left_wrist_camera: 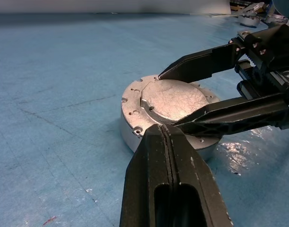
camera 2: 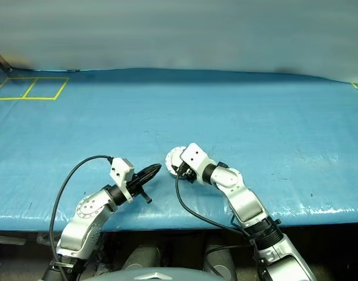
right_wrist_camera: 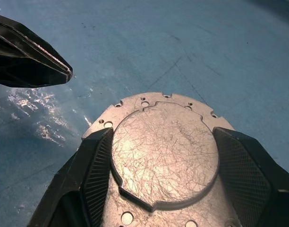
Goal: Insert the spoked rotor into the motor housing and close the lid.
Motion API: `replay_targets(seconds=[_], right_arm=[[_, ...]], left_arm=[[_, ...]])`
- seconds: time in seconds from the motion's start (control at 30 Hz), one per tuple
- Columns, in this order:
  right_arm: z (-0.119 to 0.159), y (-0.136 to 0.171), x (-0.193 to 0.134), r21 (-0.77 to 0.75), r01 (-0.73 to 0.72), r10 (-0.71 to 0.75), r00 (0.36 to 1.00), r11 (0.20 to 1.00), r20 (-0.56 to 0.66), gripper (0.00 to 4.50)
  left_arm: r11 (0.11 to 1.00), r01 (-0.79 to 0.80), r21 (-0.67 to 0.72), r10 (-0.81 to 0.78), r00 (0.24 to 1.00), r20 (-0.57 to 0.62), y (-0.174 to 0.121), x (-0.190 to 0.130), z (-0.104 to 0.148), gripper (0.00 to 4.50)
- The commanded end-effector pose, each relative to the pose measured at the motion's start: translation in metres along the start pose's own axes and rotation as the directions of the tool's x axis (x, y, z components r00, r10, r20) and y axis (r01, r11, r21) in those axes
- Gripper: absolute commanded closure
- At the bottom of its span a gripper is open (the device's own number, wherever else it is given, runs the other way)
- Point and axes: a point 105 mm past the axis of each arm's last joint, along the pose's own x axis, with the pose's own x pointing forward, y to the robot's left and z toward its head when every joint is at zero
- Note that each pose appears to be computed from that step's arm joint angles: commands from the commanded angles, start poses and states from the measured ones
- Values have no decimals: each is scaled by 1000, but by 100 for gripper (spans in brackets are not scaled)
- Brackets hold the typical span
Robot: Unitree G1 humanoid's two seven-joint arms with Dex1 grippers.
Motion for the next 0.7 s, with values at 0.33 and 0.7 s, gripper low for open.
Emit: replay_targets(seconds=[0.33, 0.7], right_arm=[[-23, 1, 0, 68, 23, -17, 996, 997, -85, 149], [-24, 1, 1, 82, 28, -21, 996, 996, -92, 149]], left_arm=[[946, -28, -323, 6, 997, -71, 18, 32, 32, 450], [905, -127, -407, 47, 979, -201, 20, 50, 22, 450]])
